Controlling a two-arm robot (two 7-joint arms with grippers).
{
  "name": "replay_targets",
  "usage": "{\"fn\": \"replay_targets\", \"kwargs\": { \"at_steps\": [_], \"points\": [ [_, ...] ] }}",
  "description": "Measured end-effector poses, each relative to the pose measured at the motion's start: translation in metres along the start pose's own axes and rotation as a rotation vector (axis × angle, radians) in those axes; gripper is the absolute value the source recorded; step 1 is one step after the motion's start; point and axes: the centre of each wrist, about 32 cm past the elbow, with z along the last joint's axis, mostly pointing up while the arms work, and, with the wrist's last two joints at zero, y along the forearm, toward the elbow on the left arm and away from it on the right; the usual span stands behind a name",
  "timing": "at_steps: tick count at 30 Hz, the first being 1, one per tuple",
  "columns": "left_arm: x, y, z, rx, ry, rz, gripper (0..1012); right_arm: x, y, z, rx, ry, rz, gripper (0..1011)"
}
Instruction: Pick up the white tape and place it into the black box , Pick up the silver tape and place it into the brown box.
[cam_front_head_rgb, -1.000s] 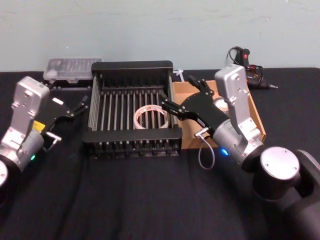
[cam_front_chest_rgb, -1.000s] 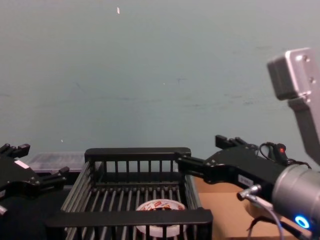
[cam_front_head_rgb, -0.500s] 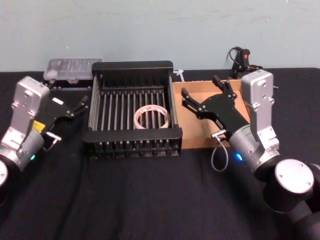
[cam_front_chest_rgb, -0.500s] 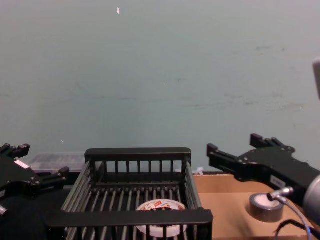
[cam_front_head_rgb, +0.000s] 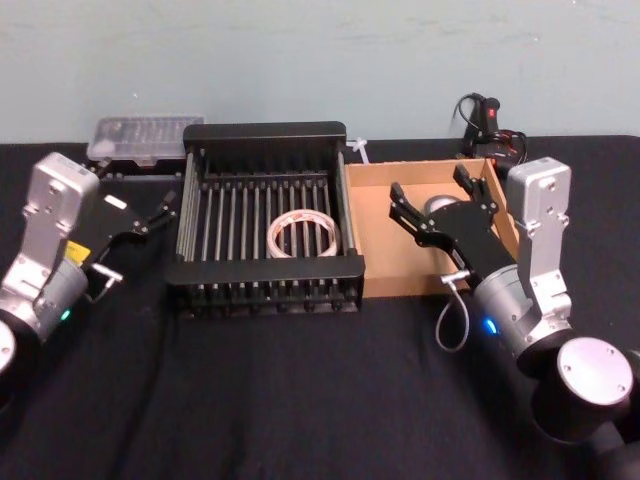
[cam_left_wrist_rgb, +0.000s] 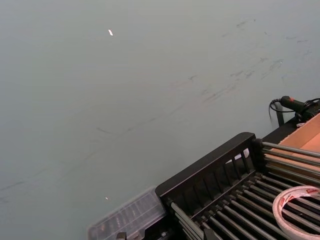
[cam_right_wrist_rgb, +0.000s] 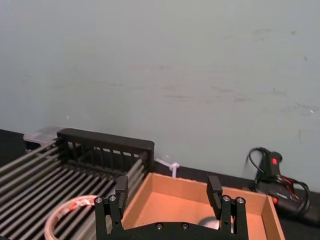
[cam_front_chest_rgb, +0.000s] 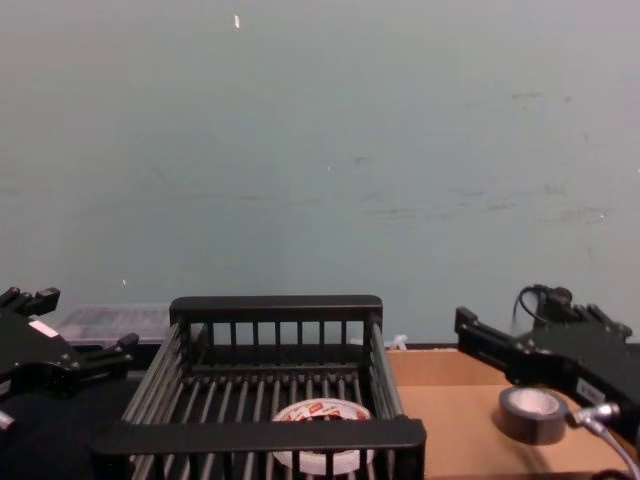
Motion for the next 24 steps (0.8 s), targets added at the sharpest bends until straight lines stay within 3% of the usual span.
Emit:
{"fn": "replay_targets", "kwargs": {
  "at_steps": [9,24],
  "points": [
    [0.0,0.0,0.0,0.0,0.0,0.0,1001,0.0021,-0.003,-0.015,-0.023,0.007,-0.053,1002],
    [0.0,0.0,0.0,0.0,0.0,0.0,1001,0.0053,-0.008,-0.022,-0.047,0.009,-0.071,1002]
  ]
}}
